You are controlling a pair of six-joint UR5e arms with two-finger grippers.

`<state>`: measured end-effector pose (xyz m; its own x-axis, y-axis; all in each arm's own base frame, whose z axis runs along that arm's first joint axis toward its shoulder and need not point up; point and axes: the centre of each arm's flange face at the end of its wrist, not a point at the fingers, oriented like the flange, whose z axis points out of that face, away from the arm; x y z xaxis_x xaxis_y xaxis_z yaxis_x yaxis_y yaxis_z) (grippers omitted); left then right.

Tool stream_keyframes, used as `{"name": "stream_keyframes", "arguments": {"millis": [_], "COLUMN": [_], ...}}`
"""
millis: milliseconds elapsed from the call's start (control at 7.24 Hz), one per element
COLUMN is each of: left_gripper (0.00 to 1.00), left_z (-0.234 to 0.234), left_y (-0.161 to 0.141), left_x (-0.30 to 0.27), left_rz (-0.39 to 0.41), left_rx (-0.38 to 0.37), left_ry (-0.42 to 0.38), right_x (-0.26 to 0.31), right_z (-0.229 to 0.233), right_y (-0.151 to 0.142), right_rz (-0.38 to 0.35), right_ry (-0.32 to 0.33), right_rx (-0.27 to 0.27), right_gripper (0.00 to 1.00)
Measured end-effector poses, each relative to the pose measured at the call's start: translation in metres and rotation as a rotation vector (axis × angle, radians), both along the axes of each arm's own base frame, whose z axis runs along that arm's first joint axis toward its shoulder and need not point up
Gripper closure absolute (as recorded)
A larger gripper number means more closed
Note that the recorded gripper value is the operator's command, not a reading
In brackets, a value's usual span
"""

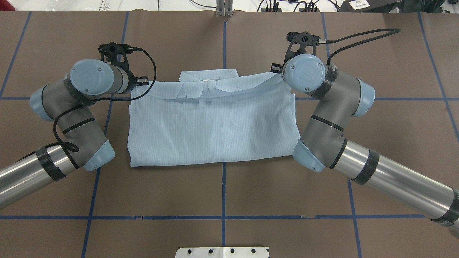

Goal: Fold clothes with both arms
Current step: 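Lay the hem down near the collar and open both grippers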

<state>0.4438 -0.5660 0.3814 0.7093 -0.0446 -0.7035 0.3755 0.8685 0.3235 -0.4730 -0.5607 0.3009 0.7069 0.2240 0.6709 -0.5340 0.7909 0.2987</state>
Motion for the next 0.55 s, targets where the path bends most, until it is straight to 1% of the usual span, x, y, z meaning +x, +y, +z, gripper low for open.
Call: {"name": "stream_keyframes", "arguments": {"millis": [138, 276, 414, 552], "left_gripper": [0.0, 0.0, 0.0, 0.0], "left_z": [-0.002, -0.013, -0.022, -0.028], "left_y": [0.001, 0.006, 0.019, 0.037], "left_x": [-0.004, -0.012, -0.024, -0.037], "left_rz": [0.028, 0.081, 0.14, 0.183], "left_rx": [0.039, 0.1, 0.134, 0.142], "left_ry": [-0.008, -0.008, 0.017, 0.054], "right_x": [0.001, 0.004, 0.013, 0.028], "right_z": [-0.001, -0.006, -0.013, -0.017], "right_y": [0.0, 0.001, 0.004, 0.013], "right_rz": [-0.013, -0.039, -0.072, -0.098], "right_ry": [0.003, -0.007, -0.033, -0.055], "right_rx": [0.006, 0.008, 0.005, 0.005], "right_gripper": [0.0, 0.0, 0.0, 0.0]}}
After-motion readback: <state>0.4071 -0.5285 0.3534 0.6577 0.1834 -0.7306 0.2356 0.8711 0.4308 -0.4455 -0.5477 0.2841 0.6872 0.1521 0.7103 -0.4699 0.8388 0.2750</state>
